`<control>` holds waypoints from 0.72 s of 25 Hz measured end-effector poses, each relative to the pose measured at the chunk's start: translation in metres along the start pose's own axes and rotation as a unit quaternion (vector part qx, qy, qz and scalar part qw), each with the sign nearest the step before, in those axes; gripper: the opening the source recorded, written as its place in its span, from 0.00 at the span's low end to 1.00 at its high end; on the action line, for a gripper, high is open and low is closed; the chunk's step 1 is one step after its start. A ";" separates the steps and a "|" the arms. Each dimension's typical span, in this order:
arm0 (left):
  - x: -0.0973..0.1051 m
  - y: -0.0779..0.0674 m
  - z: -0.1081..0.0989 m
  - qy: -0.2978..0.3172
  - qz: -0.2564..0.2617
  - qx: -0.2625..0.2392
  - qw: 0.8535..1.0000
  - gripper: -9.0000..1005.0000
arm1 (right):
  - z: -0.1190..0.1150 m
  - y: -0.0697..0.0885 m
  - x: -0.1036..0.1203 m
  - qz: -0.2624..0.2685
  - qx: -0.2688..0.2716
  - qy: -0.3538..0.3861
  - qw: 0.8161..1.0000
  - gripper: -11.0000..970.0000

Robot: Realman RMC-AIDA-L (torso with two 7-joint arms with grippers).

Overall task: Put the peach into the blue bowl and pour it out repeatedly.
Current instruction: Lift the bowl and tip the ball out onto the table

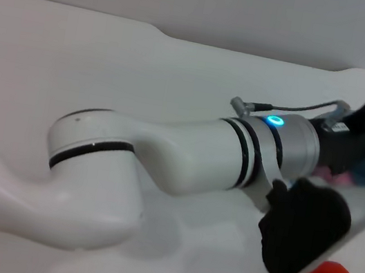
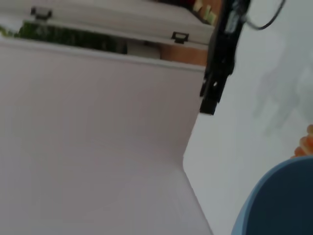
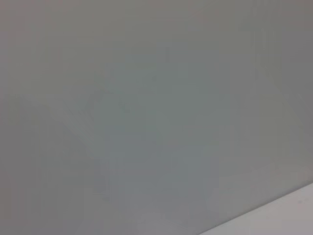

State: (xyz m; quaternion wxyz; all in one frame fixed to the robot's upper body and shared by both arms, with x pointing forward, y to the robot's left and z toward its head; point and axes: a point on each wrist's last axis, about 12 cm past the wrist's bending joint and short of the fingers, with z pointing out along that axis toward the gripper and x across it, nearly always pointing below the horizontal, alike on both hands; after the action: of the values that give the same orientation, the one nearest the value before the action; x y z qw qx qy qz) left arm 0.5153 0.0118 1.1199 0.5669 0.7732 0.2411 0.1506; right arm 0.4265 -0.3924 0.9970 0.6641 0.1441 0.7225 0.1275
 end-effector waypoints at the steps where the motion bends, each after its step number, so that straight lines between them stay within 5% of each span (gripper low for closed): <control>1: -0.003 0.000 0.000 -0.005 0.022 0.000 1.000 0.01 | 0.000 0.000 0.000 0.000 0.000 0.000 1.000 0.57; 8: -0.004 -0.003 0.006 -0.014 0.109 0.011 0.994 0.01 | 0.002 0.004 0.004 0.011 -0.003 0.003 1.000 0.57; 18: 0.005 -0.013 0.001 -0.013 0.076 -0.036 0.996 0.01 | 0.004 0.009 0.008 0.021 -0.006 0.007 1.000 0.56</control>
State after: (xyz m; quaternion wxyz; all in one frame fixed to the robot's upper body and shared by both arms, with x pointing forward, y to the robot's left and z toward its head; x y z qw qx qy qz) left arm 0.5178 0.0167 1.1073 0.5844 0.7702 0.1689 0.1915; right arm 0.4300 -0.3811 0.9925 0.6570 0.1544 0.7231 0.1471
